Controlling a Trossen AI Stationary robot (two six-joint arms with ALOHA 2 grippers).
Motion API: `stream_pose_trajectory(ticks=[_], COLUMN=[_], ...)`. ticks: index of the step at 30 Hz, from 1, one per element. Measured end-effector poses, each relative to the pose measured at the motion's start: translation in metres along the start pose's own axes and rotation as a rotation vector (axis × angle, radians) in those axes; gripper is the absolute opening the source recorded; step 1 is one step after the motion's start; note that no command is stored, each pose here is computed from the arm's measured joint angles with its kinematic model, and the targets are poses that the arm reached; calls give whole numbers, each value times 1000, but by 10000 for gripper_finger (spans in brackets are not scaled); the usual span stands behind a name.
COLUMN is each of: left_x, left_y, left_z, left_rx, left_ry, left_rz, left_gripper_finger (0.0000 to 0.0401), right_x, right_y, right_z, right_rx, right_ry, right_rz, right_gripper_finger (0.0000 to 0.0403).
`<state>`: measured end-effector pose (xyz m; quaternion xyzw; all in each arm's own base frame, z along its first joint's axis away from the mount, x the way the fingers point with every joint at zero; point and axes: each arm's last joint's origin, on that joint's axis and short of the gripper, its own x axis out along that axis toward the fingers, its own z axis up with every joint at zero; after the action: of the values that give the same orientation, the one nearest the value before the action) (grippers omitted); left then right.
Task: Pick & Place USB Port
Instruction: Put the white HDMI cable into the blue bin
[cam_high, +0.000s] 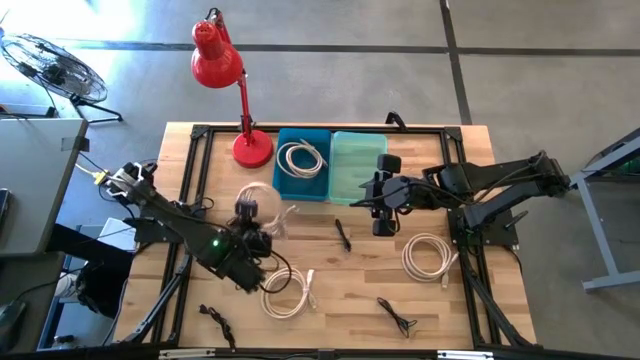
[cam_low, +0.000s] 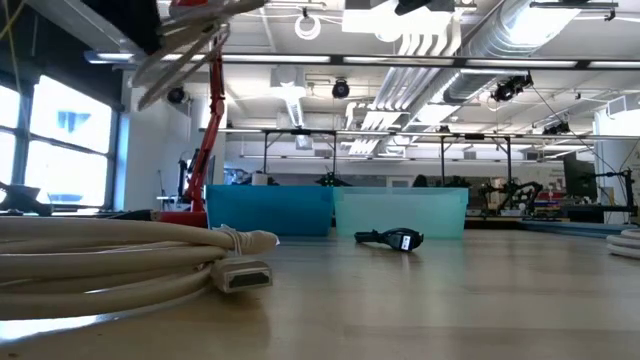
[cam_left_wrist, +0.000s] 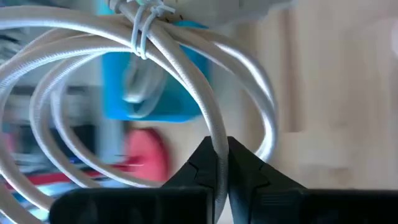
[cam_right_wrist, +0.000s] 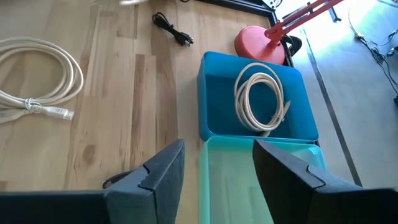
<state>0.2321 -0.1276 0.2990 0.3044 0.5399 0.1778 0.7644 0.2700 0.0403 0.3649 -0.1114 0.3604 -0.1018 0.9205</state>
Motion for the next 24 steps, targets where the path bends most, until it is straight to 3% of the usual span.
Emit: stream_pose_trajectory(ticks=[5,8,12,18,24], left_x=[15,37,67,108,146], left_y=[36,60,91,139,181], left_z=[4,8,14,19,2], left_rx=[103,130,160,174,62], left_ry=[45,104,136,35,-11], left_rz=[114,124,73,-42,-149], left_gripper_finger=[8,8,8,8,8], right_x=[0,0,0,0,-1], right_y=[0,-1,-1,-2,-4], right_z=[-1,-1,-2,-4,-9], right_rx=[40,50,62,74,77], right_ry=[7,10,15,39,75], right_rz=[-6,-26,-53,-89,-136], right_gripper_finger=[183,183,183,183,183])
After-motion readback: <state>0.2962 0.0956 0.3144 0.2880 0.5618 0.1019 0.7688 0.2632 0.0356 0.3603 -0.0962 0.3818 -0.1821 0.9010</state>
